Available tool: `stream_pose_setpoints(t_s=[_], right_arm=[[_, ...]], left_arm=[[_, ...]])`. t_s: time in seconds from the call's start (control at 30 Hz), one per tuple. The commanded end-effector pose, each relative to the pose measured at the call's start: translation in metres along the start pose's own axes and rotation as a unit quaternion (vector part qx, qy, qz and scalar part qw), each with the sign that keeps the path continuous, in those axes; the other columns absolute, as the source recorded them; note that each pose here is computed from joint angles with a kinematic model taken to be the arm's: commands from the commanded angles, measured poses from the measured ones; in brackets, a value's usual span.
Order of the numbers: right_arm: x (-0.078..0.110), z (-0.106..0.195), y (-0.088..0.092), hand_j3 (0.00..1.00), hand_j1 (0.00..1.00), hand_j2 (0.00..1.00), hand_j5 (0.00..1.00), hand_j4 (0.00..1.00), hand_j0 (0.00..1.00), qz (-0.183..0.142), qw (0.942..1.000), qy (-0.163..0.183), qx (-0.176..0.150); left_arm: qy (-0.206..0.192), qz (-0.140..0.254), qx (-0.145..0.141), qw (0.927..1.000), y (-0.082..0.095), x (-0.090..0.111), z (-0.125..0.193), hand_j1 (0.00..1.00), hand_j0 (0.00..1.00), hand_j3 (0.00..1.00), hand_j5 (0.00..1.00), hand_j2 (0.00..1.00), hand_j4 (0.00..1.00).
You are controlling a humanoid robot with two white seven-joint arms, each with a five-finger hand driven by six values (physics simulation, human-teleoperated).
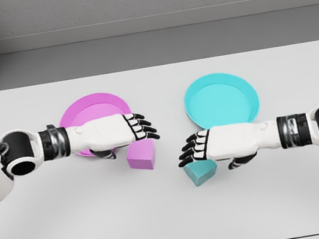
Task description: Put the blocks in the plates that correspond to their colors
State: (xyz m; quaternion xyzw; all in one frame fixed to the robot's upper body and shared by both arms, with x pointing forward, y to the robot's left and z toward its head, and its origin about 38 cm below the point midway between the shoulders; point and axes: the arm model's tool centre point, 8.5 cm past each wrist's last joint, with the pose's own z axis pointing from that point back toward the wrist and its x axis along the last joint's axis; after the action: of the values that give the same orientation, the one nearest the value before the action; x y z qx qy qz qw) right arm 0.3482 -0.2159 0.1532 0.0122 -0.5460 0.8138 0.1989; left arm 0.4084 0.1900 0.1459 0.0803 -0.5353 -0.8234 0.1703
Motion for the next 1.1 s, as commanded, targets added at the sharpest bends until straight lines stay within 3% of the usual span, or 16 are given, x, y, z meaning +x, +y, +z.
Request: stream_pose_setpoints(t_s=[0.0, 0.1, 0.37, 0.73, 1.07], right_arm=[[0.0, 0.0, 0.0, 0.99, 0.99, 0.99, 0.99, 0.99, 0.99, -0.005, 1.0, -0.001, -0.004], [0.001, -0.007, 0.0, 0.99, 0.99, 0.99, 0.99, 0.99, 0.99, -0.01, 0.9999, -0.002, -0.008], [-0.022, -0.011, 0.015, 0.99, 0.99, 0.99, 0.99, 0.99, 0.99, -0.038, 0.999, 0.024, -0.002], [-0.016, -0.032, 0.024, 1.0, 1.0, 1.0, 1.0, 1.0, 1.0, -0.053, 0.9985, 0.008, 0.0], [-0.025, -0.043, 0.04, 1.0, 1.0, 1.0, 1.0, 1.0, 1.0, -0.072, 0.9972, 0.016, 0.012]], left_arm=[[0.003, 0.007, -0.001, 1.0, -0.003, -0.003, -0.004, 1.0, 1.0, 1.0, 1.0, 1.0, 1.0], [0.005, 0.013, -0.002, 0.9999, -0.006, -0.004, -0.007, 1.0, 1.0, 1.0, 1.0, 1.0, 1.0], [0.0, 0.015, -0.009, 0.9998, -0.011, -0.002, -0.01, 1.0, 1.0, 1.0, 1.0, 1.0, 1.0], [0.002, 0.027, -0.009, 0.9996, -0.015, -0.006, -0.02, 1.0, 1.0, 1.0, 1.0, 1.0, 1.0], [-0.001, 0.028, -0.012, 0.9995, -0.017, -0.004, -0.029, 1.0, 1.0, 1.0, 1.0, 1.0, 1.0]])
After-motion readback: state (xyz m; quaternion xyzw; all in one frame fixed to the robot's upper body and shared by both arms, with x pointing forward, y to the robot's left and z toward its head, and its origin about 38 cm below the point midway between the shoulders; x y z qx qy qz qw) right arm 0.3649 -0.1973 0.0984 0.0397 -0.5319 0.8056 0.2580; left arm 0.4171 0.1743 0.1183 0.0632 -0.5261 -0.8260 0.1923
